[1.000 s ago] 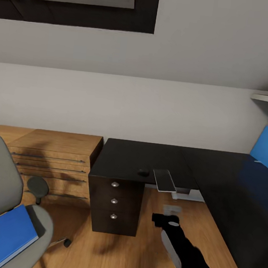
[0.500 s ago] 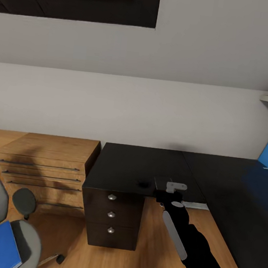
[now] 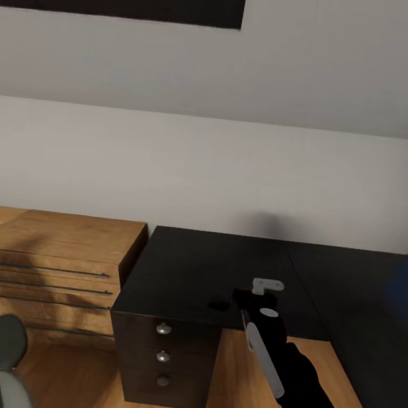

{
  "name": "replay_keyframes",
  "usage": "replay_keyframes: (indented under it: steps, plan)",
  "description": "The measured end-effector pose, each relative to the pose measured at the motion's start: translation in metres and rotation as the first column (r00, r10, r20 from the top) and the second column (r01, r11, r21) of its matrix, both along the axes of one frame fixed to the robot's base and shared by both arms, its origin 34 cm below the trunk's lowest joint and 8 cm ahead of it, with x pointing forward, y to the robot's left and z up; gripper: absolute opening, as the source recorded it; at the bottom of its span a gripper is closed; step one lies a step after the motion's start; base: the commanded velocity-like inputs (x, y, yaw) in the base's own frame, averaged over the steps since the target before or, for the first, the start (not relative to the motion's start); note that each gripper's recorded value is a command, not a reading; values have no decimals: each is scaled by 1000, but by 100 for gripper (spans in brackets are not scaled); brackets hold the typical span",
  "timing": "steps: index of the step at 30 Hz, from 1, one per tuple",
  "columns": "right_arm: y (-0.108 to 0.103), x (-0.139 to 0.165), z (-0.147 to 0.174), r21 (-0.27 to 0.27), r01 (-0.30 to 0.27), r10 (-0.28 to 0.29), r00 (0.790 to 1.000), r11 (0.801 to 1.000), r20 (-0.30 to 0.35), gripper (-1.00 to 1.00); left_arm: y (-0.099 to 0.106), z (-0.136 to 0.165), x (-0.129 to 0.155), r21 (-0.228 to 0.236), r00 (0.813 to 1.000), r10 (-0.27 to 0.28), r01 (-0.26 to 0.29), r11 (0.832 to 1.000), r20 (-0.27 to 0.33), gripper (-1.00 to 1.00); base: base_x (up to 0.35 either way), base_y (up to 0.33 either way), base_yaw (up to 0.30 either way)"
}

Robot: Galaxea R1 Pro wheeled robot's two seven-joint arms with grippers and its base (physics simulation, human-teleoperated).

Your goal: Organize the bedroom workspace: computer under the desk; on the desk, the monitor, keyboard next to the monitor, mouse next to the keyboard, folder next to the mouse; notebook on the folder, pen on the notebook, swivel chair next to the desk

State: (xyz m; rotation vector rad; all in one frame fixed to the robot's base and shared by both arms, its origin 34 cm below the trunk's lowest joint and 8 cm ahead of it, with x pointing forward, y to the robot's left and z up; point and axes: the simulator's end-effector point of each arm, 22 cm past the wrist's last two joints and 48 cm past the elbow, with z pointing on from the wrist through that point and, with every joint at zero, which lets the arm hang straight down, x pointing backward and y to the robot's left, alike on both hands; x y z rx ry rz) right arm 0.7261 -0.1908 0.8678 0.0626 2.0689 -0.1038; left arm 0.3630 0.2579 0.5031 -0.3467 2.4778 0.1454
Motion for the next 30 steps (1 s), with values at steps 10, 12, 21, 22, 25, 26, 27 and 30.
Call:
replay_keyframes:
  steps: [10,12,21,22,25,26,27,30]
  plan:
    - [4,0,-1,7,-2,2,1000,1000,-3,100,0,-1,0,0,1000,0,0,1000,-2,100,180,-77,43]
    - [4,0,-2,8,-2,2,1000,1000,-3,100,0,-1,-1,0,1000,0,0,1000,-3,100,29,-19,194]
    - [3,0,-8,5,0,1,1000,1000,-13,100,0,-2,-2,0,1000,0,0,1000,-7,100,7,-5,116]
    - [2,0,-11,2,0,0,1000,1000,-20,100,0,-2,-2,0,1000,0,0,1000,-8,100,1,-1,23]
    - [2,-1,-16,0,1,-1,1000,1000,-30,100,0,-2,-3,0,1000,0,0,1000,-9,100,0,0,12]
    - [2,-1,-17,-1,0,0,999,1000,-32,100,0,-2,-3,0,1000,0,0,1000,-9,100,0,0,6]
    - [2,-1,-18,-2,0,0,999,1000,-35,100,0,-2,-3,0,1000,0,0,1000,-10,100,0,0,4]
    - [2,-2,-22,-3,-3,2,999,1000,-42,100,0,-3,-4,0,1000,0,0,1000,-13,100,0,0,2]
